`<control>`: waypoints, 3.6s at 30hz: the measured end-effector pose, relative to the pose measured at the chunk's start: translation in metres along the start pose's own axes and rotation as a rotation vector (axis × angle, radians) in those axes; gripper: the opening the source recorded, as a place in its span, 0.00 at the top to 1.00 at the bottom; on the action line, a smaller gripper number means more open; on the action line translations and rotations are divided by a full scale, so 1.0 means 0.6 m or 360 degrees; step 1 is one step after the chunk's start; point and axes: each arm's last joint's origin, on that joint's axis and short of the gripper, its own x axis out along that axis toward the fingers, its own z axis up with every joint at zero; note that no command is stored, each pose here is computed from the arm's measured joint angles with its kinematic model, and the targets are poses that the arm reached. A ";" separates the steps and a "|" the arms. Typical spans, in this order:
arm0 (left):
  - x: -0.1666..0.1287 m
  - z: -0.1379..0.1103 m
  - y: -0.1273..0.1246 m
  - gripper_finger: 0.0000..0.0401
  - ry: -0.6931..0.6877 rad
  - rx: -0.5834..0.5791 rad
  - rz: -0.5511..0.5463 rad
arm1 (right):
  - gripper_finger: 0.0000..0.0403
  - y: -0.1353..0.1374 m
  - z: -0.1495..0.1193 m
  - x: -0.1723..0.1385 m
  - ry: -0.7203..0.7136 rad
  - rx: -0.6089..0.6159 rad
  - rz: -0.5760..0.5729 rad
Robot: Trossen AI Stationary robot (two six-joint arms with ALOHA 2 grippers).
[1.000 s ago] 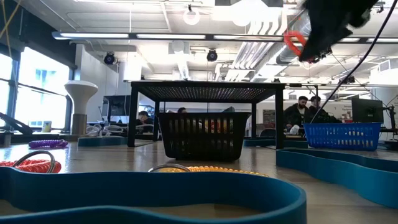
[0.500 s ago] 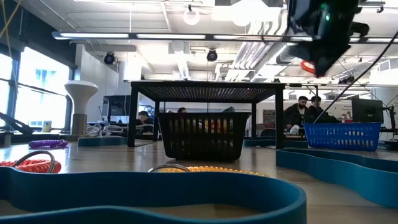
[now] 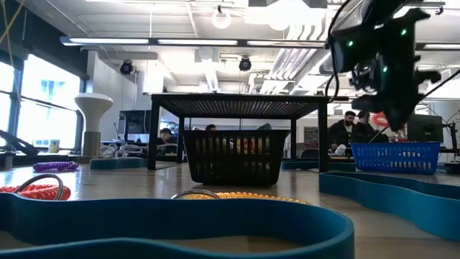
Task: Pick & Place Office Desk Supplies
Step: Put the orange spring keychain into the blue bin, then put the yellow spring keychain into the blue bin
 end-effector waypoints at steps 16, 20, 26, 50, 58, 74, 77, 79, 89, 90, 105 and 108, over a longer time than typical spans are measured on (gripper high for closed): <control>0.000 0.000 0.000 0.65 0.0000 0.0000 0.0001 | 0.61 -0.001 0.009 0.023 0.0022 -0.0220 -0.0037; 0.000 0.000 0.000 0.65 0.0000 0.0001 0.0001 | 0.54 -0.006 0.007 0.013 -0.0177 -0.0389 -0.0131; 0.003 0.000 0.004 0.65 0.0005 -0.0008 0.0013 | 0.51 -0.008 -0.013 -0.028 -0.0368 -0.0506 0.0021; 0.004 -0.003 0.006 0.65 0.0027 -0.0033 0.0017 | 0.59 0.115 -0.317 -0.240 -0.0358 -0.1288 0.2335; 0.005 -0.003 0.007 0.65 0.0028 -0.0056 0.0020 | 0.60 0.164 -0.366 -0.141 -0.0155 -0.1483 0.1664; 0.007 -0.005 0.010 0.65 0.0046 -0.0063 0.0028 | 0.61 0.172 -0.374 -0.159 0.0210 -0.1456 0.1895; 0.007 -0.005 0.010 0.65 0.0046 -0.0064 0.0028 | 0.63 0.169 -0.378 -0.173 0.0199 -0.1450 0.1980; 0.007 -0.005 0.010 0.65 0.0047 -0.0066 0.0028 | 0.66 0.164 -0.387 -0.175 0.0196 -0.1482 0.1975; 0.006 -0.006 0.009 0.65 0.0058 -0.0071 0.0026 | 0.76 0.147 -0.407 -0.170 0.0292 -0.1368 0.1866; 0.006 -0.007 0.009 0.65 0.0059 -0.0074 0.0026 | 0.77 0.147 -0.407 -0.168 0.0282 -0.1366 0.1852; 0.006 -0.009 0.009 0.65 0.0074 -0.0086 0.0027 | 0.80 0.156 -0.402 -0.179 0.0031 -0.1458 0.2003; 0.006 -0.009 0.009 0.65 0.0075 -0.0093 0.0027 | 0.80 0.161 -0.397 -0.185 -0.0176 -0.1414 0.2050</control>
